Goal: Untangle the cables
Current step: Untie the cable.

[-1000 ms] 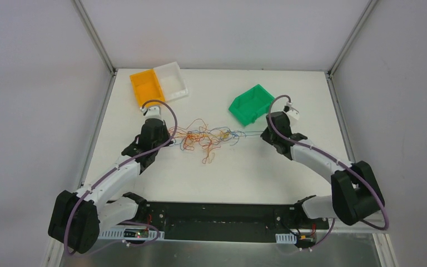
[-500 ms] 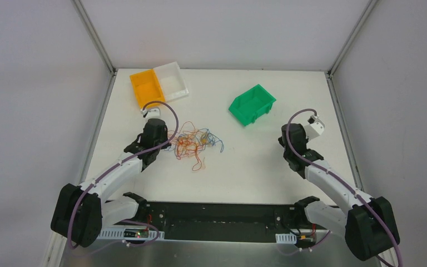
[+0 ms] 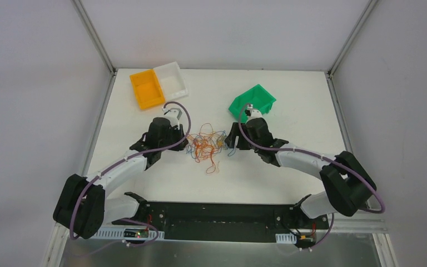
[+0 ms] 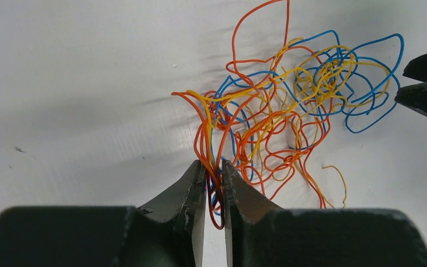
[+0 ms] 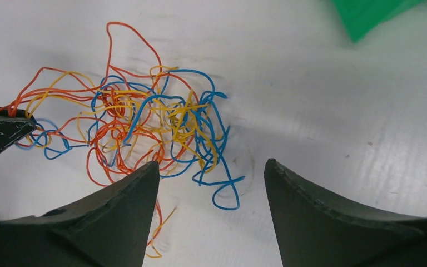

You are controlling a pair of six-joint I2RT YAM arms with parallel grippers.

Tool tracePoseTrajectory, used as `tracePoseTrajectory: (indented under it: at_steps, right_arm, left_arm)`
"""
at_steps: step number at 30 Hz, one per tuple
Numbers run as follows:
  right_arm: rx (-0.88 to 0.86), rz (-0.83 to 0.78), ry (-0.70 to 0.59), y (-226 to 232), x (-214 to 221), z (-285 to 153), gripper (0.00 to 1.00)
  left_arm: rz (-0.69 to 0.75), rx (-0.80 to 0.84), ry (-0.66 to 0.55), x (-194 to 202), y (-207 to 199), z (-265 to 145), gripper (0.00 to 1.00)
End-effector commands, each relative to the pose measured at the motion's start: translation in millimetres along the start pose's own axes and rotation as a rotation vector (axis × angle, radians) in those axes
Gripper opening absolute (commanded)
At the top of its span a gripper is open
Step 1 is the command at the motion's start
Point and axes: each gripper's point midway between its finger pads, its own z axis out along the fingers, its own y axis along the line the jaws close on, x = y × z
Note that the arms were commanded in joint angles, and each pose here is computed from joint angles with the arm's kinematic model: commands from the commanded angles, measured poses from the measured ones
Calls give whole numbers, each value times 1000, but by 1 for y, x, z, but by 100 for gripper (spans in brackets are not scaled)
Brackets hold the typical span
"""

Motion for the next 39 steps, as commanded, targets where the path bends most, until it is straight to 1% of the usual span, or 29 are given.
tracePoseTrajectory:
  at_steps: [1, 6, 7, 8, 10, 11, 12, 13, 17, 19, 20, 22, 24, 27, 29, 30, 32, 33, 36, 37, 39]
  right_arm:
    - [-54, -58, 26, 23, -4, 14, 72]
    - [93, -65, 115, 12, 11, 35, 66]
    - [108, -76, 128, 13, 14, 37, 65]
    - [116, -86, 137, 14, 17, 39, 64]
    - [121, -98, 136, 16, 19, 40, 62]
    - [125, -102, 131, 15, 19, 40, 60]
    - [129, -101, 125, 14, 18, 40, 59]
    - [132, -103, 122, 14, 18, 39, 58]
    - [98, -96, 114, 18, 18, 37, 58]
    - [88, -91, 117, 19, 19, 37, 58]
    - [88, -90, 119, 19, 20, 38, 58]
    - [93, -90, 124, 19, 21, 39, 58]
    - [104, -93, 120, 18, 20, 39, 58]
    - [156, -103, 102, 9, 15, 38, 58]
    - [260, -116, 74, -8, 8, 36, 58]
    - [337, -125, 62, -21, 5, 34, 58]
    - [467, -131, 22, -40, -7, 29, 55]
    - [522, -132, 6, -49, -11, 26, 53]
    - [668, -114, -34, -73, -20, 20, 52]
    - [715, -106, -47, -81, -24, 18, 52]
    - [819, -90, -60, -99, -29, 11, 50]
  left_arm:
    - [41, 41, -36, -19, -11, -1, 18]
    - [45, 8, -11, -14, -5, 0, 23]
    - [46, 3, -8, -13, -4, -1, 27]
    - [47, -4, -7, -13, -3, -1, 36]
    - [40, -7, 3, -10, -2, 2, 71]
    - [39, 3, 17, -8, -4, 4, 86]
    - [36, 10, 40, -6, -6, 8, 96]
    - [32, 16, 65, -3, -7, 11, 99]
    - [27, 9, 154, 7, -9, 29, 99]
    - [74, -43, 222, 14, -7, 37, 96]
    - [120, -70, 259, 20, -10, 41, 95]
    - [206, -128, 292, 23, -13, 48, 94]
    - [257, -150, 347, 33, -15, 56, 92]
    - [292, -224, 418, 44, -7, 63, 83]
    - [317, -350, 439, 43, 12, 62, 72]
    - [326, -415, 435, 40, 22, 60, 61]
    - [328, -517, 410, 32, 36, 55, 36]
    - [328, -554, 396, 29, 42, 52, 30]
    - [290, -599, 358, 22, 49, 46, 22]
    - [270, -607, 347, 20, 52, 43, 18]
    - [224, -633, 311, 14, 60, 35, 14]
